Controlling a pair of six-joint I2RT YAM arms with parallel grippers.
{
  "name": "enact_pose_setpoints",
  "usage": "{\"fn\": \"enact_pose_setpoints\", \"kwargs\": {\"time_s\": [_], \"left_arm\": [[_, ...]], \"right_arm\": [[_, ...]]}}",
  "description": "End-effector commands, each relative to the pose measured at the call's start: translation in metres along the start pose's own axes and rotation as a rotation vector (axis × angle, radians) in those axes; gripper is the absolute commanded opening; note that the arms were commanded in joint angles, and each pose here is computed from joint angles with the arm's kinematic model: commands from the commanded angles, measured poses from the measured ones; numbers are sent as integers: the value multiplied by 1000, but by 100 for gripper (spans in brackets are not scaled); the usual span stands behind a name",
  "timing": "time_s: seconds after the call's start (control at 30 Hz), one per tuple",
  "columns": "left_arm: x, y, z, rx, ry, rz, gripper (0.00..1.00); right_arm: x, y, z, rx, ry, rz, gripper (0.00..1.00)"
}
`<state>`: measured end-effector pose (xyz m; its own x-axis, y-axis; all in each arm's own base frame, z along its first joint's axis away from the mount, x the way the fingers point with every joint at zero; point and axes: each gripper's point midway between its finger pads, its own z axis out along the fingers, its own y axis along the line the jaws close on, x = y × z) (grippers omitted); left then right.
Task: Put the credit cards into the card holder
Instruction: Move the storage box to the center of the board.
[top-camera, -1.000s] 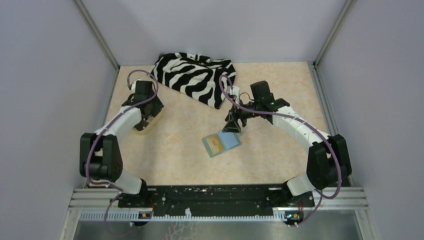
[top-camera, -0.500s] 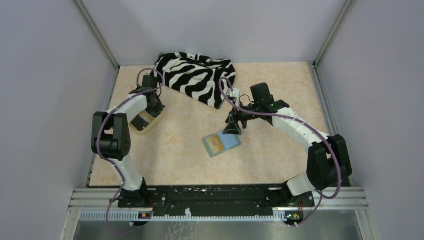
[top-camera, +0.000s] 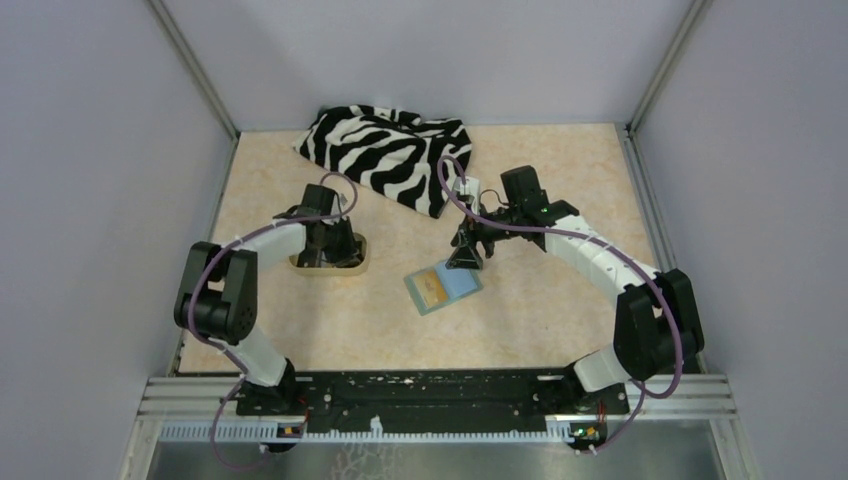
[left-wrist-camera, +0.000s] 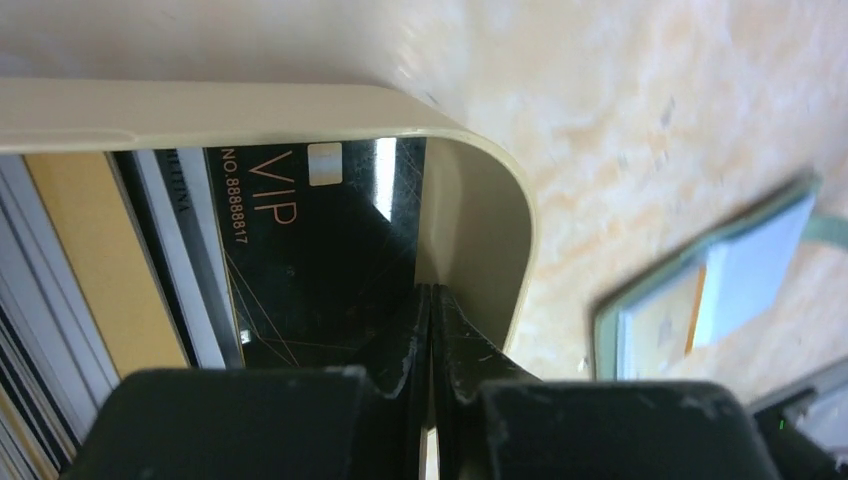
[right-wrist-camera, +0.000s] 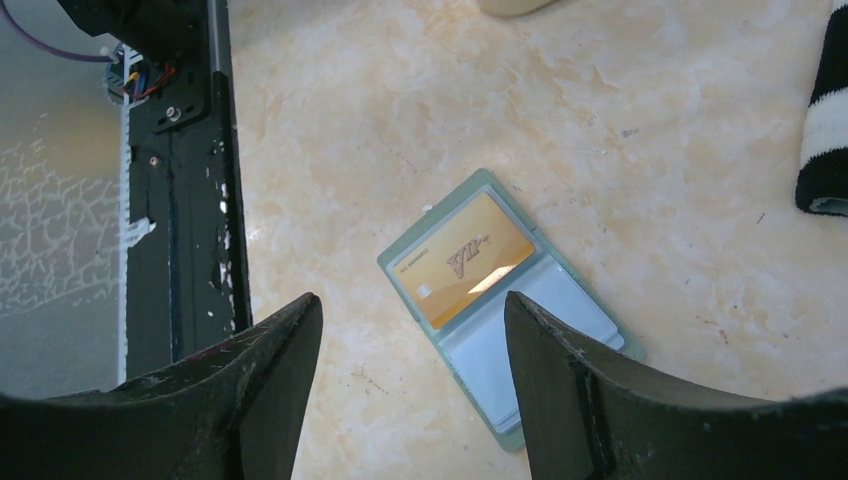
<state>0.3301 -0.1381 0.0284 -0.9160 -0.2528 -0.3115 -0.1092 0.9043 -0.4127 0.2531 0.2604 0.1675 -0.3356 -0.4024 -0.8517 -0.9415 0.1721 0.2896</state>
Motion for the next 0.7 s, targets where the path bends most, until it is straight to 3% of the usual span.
{"fn": "enact_pose_setpoints", "kwargs": {"time_s": [0.0,0.13,0.23,0.33,0.5,0.57,0.63,0.67], "left_arm": [[6,-33,-19,156,-18,121,7],[-13,-44,-49,179,-132,221,12],[-36,-38,-74,100,-273,284,19],[-55,-10,-89,-68,-400,296,46],[-59,24,-93,-250,-427,328,54],[-59,28,-95,-280,-400,342,62],[-58,28,-98,-295,-359,368,78],[-58,29,-101,-308,-339,387,93]], "right_arm": [[-14,3,-2,-11,-35,-68,67],[-12,3,-2,-14,-32,-65,67],[-12,3,-2,-14,-31,-68,67],[-12,3,-1,-14,-29,-68,67],[-9,3,0,-21,-25,-58,67],[-9,3,0,-25,-26,-59,67],[-10,4,0,-26,-27,-57,67],[-10,4,0,-29,-27,-55,67]]}}
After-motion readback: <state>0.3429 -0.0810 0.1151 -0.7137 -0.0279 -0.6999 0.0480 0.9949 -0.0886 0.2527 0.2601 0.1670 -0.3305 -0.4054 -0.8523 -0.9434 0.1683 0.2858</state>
